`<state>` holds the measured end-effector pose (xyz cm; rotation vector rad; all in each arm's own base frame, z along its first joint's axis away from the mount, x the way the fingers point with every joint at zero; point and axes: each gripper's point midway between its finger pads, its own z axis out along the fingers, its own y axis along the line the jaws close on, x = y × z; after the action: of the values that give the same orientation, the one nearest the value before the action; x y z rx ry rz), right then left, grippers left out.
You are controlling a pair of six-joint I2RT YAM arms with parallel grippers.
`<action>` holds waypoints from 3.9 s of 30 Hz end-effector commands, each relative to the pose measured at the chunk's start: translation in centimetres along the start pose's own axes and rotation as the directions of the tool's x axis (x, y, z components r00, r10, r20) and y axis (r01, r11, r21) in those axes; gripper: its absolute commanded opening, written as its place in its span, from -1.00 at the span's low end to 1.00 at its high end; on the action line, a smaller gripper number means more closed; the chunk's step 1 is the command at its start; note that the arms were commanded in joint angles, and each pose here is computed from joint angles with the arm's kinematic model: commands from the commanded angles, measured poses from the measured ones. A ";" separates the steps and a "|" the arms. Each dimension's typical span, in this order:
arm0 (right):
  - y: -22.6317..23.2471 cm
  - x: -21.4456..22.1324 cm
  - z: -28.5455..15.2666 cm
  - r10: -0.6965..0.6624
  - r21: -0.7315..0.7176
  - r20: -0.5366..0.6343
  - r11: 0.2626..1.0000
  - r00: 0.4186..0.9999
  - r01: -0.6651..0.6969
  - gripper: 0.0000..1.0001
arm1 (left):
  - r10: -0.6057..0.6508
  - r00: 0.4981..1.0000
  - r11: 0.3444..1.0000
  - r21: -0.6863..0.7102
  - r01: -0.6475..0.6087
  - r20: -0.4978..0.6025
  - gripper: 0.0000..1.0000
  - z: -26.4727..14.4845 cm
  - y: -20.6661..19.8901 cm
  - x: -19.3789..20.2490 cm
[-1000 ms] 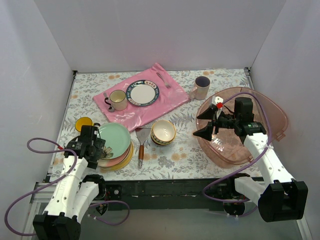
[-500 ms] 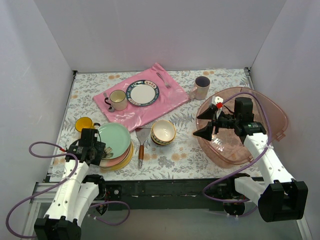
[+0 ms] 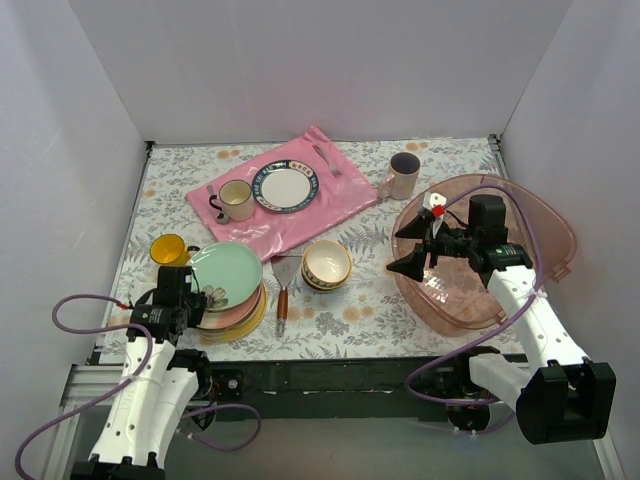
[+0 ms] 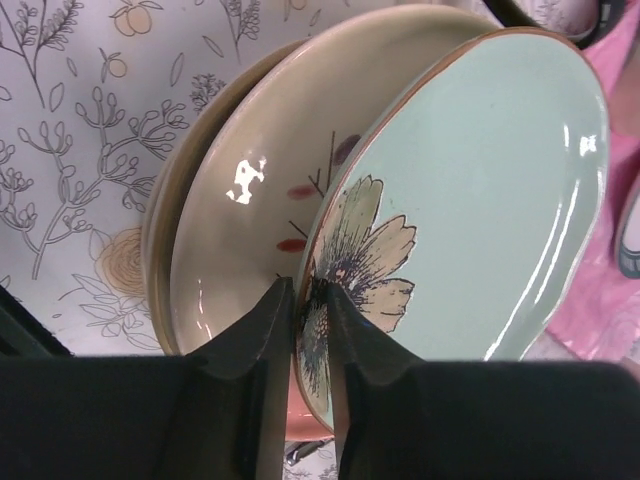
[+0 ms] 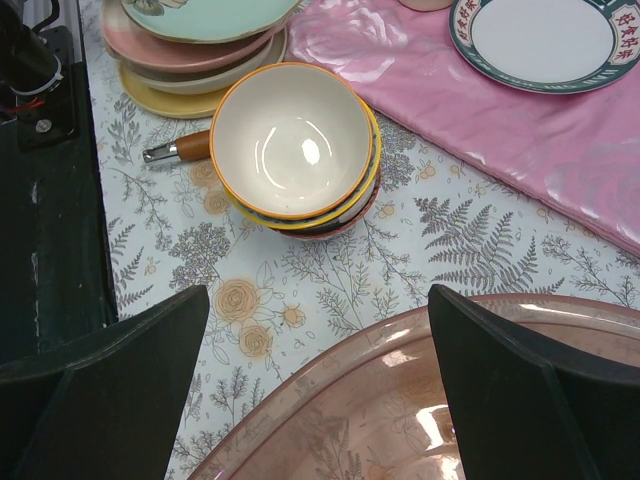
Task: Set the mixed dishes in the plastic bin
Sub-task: Pick up the plate at the center of the board.
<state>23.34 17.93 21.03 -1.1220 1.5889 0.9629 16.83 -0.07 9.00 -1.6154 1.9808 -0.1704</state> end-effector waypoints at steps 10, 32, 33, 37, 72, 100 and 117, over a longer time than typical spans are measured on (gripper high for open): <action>-0.1 -0.4 -0.1 -0.030 -0.002 0.009 1.000 1.000 0.030 0.97 | -0.132 0.991 0.975 0.180 0.128 0.012 -1.00 -4.0 -3.8 -1.8; 0.1 -0.3 -0.1 -0.025 -0.020 0.012 0.999 1.000 0.025 0.97 | -0.093 0.995 0.884 0.463 0.070 0.028 -1.00 -10.1 -8.2 -3.7; 0.1 -0.2 -0.1 -0.023 -0.021 0.012 1.000 1.000 0.024 0.97 | -0.081 0.996 0.875 0.481 0.056 0.032 -1.00 -10.4 -8.5 -3.7; 0.1 -0.2 0.0 -0.023 -0.021 0.011 0.999 1.000 0.024 0.97 | -0.069 0.997 0.854 0.518 0.042 0.033 -1.00 -11.3 -9.2 -3.8; 0.0 0.2 0.0 -0.012 -0.026 0.007 1.000 1.000 0.013 0.97 | -0.026 1.000 0.730 0.684 0.013 0.008 -1.00 -15.8 -12.7 -3.9; 0.0 -0.5 0.0 0.017 -0.039 0.005 0.999 1.000 -0.017 0.97 | 0.067 0.997 0.572 0.820 -0.017 -0.026 -1.00 -19.0 -15.3 -2.5; 0.3 -3.1 -0.4 0.063 -0.097 -0.017 0.993 0.998 -0.064 0.96 | 0.155 0.986 0.430 0.903 -0.019 -0.053 -1.00 -20.3 -16.6 -0.6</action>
<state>23.75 18.09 22.08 -1.1271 1.6573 1.0566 21.05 -7.65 28.06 -0.9126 1.6969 -0.9779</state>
